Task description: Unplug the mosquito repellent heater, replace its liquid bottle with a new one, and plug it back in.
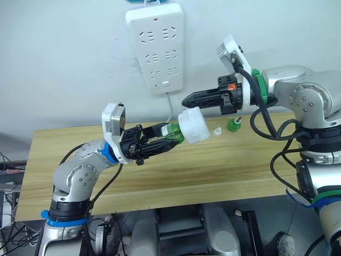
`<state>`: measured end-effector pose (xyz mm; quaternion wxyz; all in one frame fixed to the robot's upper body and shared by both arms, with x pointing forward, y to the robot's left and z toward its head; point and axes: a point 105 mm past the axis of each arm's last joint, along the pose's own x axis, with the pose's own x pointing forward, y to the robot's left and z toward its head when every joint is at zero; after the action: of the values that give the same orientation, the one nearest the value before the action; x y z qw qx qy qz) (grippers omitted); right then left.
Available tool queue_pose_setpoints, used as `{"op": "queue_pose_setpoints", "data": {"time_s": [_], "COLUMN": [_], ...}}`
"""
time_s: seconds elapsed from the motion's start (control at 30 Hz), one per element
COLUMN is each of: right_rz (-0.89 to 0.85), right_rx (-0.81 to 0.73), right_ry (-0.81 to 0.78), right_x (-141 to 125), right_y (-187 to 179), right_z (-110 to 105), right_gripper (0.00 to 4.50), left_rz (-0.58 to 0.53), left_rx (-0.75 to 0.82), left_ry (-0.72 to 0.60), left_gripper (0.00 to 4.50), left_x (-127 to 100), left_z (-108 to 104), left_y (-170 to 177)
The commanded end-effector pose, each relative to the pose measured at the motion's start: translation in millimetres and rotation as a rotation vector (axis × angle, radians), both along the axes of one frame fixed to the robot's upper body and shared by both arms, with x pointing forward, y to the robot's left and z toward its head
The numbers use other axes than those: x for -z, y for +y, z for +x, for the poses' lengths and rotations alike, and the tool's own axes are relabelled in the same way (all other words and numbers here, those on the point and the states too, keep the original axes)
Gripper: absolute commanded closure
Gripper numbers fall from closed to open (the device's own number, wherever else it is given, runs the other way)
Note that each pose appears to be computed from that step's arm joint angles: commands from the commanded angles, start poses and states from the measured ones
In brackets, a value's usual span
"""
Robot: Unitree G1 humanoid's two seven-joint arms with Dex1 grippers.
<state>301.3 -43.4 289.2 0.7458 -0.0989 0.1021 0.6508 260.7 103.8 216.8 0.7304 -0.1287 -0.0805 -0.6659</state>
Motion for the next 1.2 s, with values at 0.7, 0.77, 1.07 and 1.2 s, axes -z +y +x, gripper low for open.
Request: {"op": "queue_pose_setpoints", "data": {"time_s": [0.7,0.77,1.07,1.2], "right_rz": [-0.089,-0.094,-0.095,-0.098], "right_rx": [-0.055,-0.059,-0.061,-0.056], "right_ry": [0.078,0.085,0.105,0.109], "right_x": [21.9,24.1,24.5,24.0], "right_y": [-0.1,-0.2,-1.7,-3.0], "right_z": [-16.9,-18.5,-22.4,-23.1], "right_gripper": [4.49,4.49,4.49,4.49], "left_rz": [-0.088,-0.093,-0.099,-0.097], "left_rx": [-0.030,-0.033,-0.044,-0.046], "left_ry": [-0.107,-0.106,-0.106,-0.107], "left_gripper": [2.25,2.25,2.25,2.25], "left_x": [-29.3,-30.1,-31.5,-31.3], "left_z": [-4.4,-4.0,-2.2,-1.8], "left_y": [5.6,5.8,6.9,7.7]}}
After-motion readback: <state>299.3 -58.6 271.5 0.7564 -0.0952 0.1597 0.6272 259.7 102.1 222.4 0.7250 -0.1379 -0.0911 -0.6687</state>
